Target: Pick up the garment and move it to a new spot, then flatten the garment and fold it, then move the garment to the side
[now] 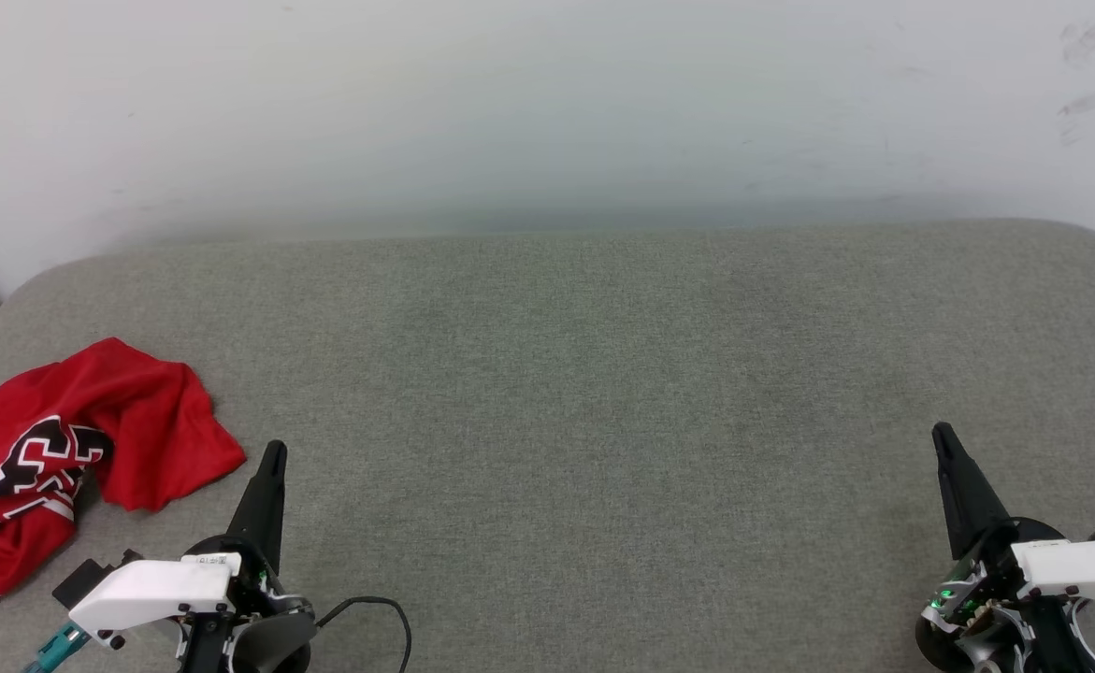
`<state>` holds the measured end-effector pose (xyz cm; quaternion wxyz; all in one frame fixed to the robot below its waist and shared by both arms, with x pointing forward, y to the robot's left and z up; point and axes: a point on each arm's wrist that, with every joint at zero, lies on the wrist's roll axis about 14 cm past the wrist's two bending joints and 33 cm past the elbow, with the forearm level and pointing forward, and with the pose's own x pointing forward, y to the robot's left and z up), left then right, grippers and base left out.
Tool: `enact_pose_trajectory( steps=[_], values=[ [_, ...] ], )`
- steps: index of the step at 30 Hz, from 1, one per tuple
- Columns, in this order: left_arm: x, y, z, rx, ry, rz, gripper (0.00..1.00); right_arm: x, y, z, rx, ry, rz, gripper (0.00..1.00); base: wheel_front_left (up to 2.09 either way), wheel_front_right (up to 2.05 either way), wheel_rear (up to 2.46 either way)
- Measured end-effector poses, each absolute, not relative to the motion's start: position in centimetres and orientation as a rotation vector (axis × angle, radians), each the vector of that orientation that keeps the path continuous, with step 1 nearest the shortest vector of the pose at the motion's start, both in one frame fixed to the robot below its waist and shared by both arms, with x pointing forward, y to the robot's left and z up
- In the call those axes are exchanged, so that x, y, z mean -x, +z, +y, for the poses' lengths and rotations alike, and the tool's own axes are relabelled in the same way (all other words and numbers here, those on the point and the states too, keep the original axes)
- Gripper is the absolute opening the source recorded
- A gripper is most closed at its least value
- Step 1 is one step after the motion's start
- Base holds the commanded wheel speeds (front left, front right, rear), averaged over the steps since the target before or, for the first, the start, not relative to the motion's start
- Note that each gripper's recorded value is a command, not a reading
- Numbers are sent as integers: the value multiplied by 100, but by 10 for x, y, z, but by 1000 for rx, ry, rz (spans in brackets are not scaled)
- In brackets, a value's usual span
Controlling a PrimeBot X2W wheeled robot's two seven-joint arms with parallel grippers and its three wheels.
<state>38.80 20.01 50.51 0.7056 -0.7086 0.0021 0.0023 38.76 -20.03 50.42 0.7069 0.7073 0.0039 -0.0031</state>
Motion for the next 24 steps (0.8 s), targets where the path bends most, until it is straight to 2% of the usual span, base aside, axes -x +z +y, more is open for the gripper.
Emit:
enact_pose_trajectory(
  steps=[24],
  values=[
    [-388,505,200,1575,5,5,0,-388,504,-200,-1571,-7,9,0,0,0,0]
  ],
)
